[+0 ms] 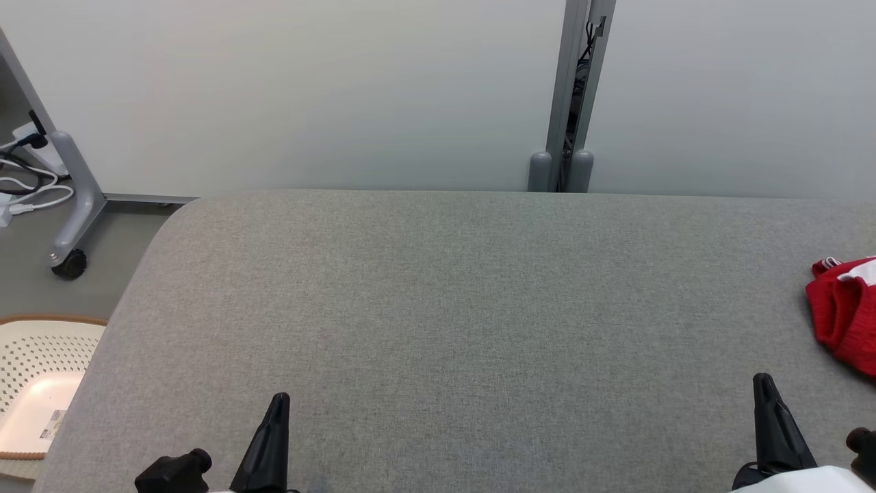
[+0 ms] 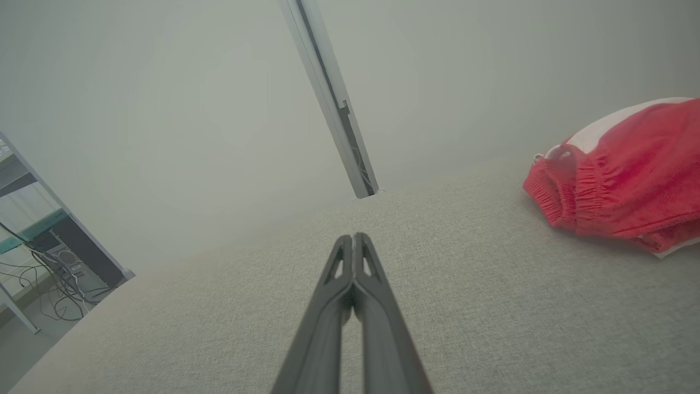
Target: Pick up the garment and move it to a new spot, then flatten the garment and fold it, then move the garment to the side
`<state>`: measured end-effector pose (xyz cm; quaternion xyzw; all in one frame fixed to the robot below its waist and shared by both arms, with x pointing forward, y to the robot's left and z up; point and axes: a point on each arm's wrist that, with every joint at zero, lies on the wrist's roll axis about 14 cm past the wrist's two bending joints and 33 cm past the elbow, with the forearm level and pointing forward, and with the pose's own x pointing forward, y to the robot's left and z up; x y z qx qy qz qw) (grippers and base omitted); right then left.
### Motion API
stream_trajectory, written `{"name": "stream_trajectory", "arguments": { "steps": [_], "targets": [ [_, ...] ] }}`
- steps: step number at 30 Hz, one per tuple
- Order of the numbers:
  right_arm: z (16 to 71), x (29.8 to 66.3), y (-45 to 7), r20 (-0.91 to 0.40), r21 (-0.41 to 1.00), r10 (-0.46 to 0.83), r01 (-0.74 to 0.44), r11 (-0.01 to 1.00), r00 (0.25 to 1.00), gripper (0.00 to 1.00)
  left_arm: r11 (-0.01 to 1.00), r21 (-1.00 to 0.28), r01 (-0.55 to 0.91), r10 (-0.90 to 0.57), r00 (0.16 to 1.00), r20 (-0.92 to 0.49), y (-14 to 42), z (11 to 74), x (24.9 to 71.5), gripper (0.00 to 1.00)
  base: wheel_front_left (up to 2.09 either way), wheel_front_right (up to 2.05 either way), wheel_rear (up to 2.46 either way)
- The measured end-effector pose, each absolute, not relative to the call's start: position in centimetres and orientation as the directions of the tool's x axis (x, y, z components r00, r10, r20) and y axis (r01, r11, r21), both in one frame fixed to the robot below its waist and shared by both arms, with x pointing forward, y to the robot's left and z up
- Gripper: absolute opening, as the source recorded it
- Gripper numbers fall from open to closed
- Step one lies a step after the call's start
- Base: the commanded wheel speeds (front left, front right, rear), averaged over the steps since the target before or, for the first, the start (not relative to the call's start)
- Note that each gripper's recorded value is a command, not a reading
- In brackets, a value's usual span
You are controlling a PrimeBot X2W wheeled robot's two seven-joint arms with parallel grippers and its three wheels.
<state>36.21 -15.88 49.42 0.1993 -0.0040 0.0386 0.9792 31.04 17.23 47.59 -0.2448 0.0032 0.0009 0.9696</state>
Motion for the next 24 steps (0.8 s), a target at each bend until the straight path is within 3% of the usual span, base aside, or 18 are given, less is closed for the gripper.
{"name": "stream_trajectory", "arguments": {
  "steps": [24],
  "targets": [
    [48.8,36.6,-18.1,-0.042,0.689,0.005,0.025,0.725,0.999,0.00,0.679,-0.733,-0.040,0.032,0.999,-0.025,18.1,48.3,33.1,0.00,0.00,0.00,0.00]
  ]
}}
